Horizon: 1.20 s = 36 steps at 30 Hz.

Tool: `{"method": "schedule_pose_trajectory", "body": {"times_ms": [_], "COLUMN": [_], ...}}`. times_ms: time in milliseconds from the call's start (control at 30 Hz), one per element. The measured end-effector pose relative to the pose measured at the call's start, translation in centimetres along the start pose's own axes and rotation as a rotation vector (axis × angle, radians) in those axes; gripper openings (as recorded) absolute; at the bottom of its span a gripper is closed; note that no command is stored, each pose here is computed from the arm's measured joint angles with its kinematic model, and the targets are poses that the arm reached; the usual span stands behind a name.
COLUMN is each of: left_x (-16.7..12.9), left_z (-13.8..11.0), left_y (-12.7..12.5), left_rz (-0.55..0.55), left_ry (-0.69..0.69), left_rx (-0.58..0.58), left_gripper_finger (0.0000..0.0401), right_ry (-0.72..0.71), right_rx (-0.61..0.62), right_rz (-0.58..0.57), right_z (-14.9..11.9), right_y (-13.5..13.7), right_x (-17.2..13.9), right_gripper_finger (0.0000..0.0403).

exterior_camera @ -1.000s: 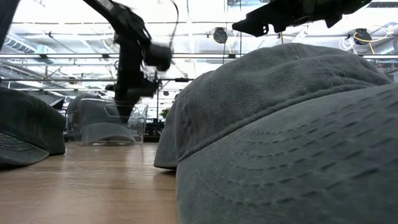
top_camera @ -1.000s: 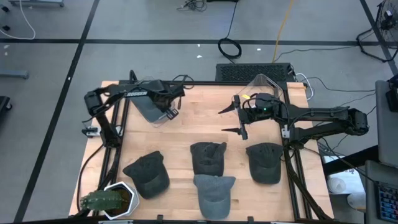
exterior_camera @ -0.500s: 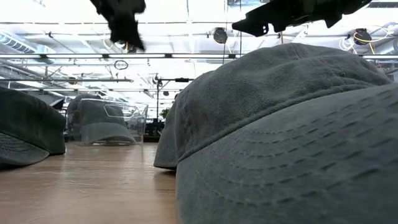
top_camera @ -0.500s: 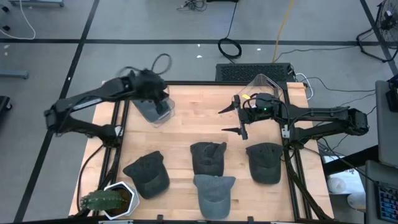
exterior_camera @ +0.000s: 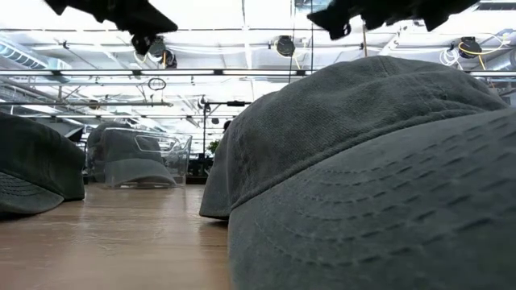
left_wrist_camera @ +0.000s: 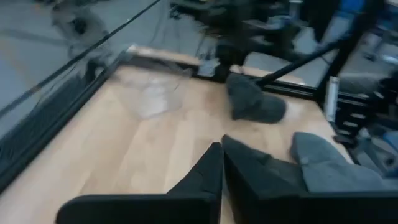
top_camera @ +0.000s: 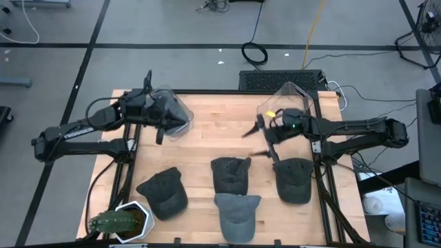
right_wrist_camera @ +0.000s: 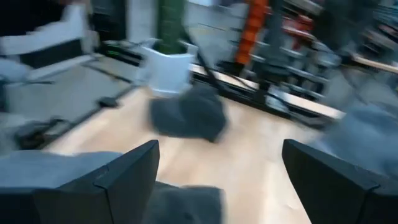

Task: Pick & Place hat
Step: Put the blue cap into the left transparent bin

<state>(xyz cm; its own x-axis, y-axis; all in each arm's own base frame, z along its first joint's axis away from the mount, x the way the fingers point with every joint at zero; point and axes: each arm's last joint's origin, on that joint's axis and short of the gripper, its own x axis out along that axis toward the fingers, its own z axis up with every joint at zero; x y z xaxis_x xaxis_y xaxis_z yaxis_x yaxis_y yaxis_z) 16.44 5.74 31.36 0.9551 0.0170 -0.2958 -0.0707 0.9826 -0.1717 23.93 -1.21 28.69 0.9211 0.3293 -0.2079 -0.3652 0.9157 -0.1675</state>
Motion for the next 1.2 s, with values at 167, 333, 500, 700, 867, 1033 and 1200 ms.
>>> {"method": "schedule_pose_trajectory", "body": {"times_ms": [167,333,500,700,867,1033,1200], "left_x": [0.4,0.6,0.6,0.6,0.6,0.6,0.6], "left_z": [-1.0,-1.1,-0.4,0.3,0.4,0.4,0.4], "left_y": [0.2,0.3,0.1,0.0,0.0,0.0,0.0], "left_rz": [0.024,0.024,0.005,-0.004,-0.006,-0.006,-0.006], "left_ry": [0.034,0.037,-0.029,-0.097,-0.110,-0.110,-0.110], "left_rx": [-0.133,-0.102,0.011,-0.043,-0.050,-0.052,-0.052], "left_gripper_finger": [0.0083,0.0174,0.0243,0.0282,0.0292,0.0286,0.0287], "right_ry": [0.022,0.151,0.247,0.381,0.533,0.607,0.566], "right_rx": [0.021,0.120,0.175,0.228,0.207,0.340,0.485], "right_rz": [0.046,0.054,-0.001,-0.013,-0.004,-0.090,-0.049], "right_z": [0.6,0.2,-0.1,0.4,-0.4,-2.3,-2.3], "right_y": [3.4,7.0,10.8,15.2,17.4,16.9,18.0], "right_x": [1.2,1.8,2.1,3.7,6.6,8.5,9.3], "right_gripper_finger": [0.0329,0.0329,0.0329,0.0329,0.0329,0.0329,0.0329]}}
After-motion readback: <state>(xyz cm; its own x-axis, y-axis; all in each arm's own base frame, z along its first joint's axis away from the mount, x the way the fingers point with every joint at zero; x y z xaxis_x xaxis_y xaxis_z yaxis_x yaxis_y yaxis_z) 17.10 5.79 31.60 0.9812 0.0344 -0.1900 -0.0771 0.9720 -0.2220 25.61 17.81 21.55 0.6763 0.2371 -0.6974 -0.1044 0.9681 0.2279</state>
